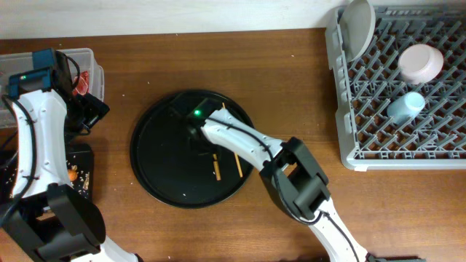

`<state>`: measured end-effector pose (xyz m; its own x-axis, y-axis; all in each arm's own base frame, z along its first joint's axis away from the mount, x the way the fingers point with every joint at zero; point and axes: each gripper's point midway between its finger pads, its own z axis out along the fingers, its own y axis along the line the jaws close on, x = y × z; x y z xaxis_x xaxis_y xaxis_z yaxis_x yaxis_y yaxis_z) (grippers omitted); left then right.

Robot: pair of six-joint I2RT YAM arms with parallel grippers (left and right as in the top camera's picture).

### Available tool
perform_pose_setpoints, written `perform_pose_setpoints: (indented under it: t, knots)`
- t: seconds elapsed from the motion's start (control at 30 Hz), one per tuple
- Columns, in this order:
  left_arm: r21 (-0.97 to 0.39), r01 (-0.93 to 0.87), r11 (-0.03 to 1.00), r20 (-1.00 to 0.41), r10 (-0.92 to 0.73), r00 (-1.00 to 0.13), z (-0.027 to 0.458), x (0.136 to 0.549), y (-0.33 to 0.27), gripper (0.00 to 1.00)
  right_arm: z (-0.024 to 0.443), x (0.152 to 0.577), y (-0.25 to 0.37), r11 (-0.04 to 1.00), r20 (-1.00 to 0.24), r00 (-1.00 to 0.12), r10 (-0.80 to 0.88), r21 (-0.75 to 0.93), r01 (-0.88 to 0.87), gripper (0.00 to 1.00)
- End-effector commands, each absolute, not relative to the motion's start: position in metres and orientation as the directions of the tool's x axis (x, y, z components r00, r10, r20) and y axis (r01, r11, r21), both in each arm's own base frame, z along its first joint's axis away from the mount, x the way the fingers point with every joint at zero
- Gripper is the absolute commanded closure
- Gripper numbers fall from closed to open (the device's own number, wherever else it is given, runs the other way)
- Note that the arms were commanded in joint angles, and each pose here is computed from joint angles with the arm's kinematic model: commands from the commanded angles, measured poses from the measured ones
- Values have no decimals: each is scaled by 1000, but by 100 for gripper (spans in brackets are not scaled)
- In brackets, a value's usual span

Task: Sort waste into correct bins and load items into the dishwasher rack
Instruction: 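Carry the chopstick to the rack and insert it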

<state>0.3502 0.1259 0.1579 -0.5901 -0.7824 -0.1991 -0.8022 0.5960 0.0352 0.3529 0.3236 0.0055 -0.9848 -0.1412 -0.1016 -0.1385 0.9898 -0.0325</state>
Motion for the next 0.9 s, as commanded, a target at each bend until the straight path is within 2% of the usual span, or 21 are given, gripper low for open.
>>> perform_pose_setpoints:
  t: [0.0, 0.03, 0.07, 0.13, 0.2, 0.27, 0.33, 0.43, 0.53, 0.73, 0.87]
  knots:
    - [27, -810, 586, -214, -788, -577, 163, 350, 127, 1, 76, 391, 283, 999, -187, -982, -38, 17, -42, 96]
    - [27, -810, 586, -213, -788, -577, 163, 350, 127, 1, 104, 400, 273, 996, -208, -977, -54, 61, -68, 96]
    - [27, -810, 586, -213, -788, -578, 163, 350, 127, 1, 154, 414, 245, 991, -266, -963, -52, 108, -83, 96]
    - [27, -810, 586, -213, -788, -577, 163, 350, 127, 1, 202, 424, 197, 992, -320, -947, 9, 120, -31, 96]
    - [27, -810, 586, -214, -788, -577, 163, 350, 127, 1, 238, 429, 132, 994, -354, -934, 44, 110, 5, 96]
    - [27, -810, 586, -214, -788, -577, 163, 350, 127, 1, 251, 425, 73, 994, -345, -939, 8, 109, -32, 96]
    - [27, -810, 586, -214, -788, -577, 163, 350, 127, 1, 237, 413, 7, 996, -258, -964, 60, 72, 43, 96]
    - [27, -810, 586, -214, -788, -578, 163, 350, 127, 1, 208, 400, -44, 994, -168, -980, 107, 55, 100, 96]
    - [27, -810, 586, -214, -788, -578, 163, 350, 127, 1, 188, 401, -72, 989, -159, -976, 149, 50, 143, 96]
    - [27, -810, 586, -214, -788, -578, 163, 350, 127, 1, 159, 426, -83, 988, -182, -971, 156, 50, 149, 96]
    - [27, -810, 586, -214, -788, -577, 163, 350, 127, 1, 118, 431, -80, 991, -96, -988, 121, 70, 114, 96]
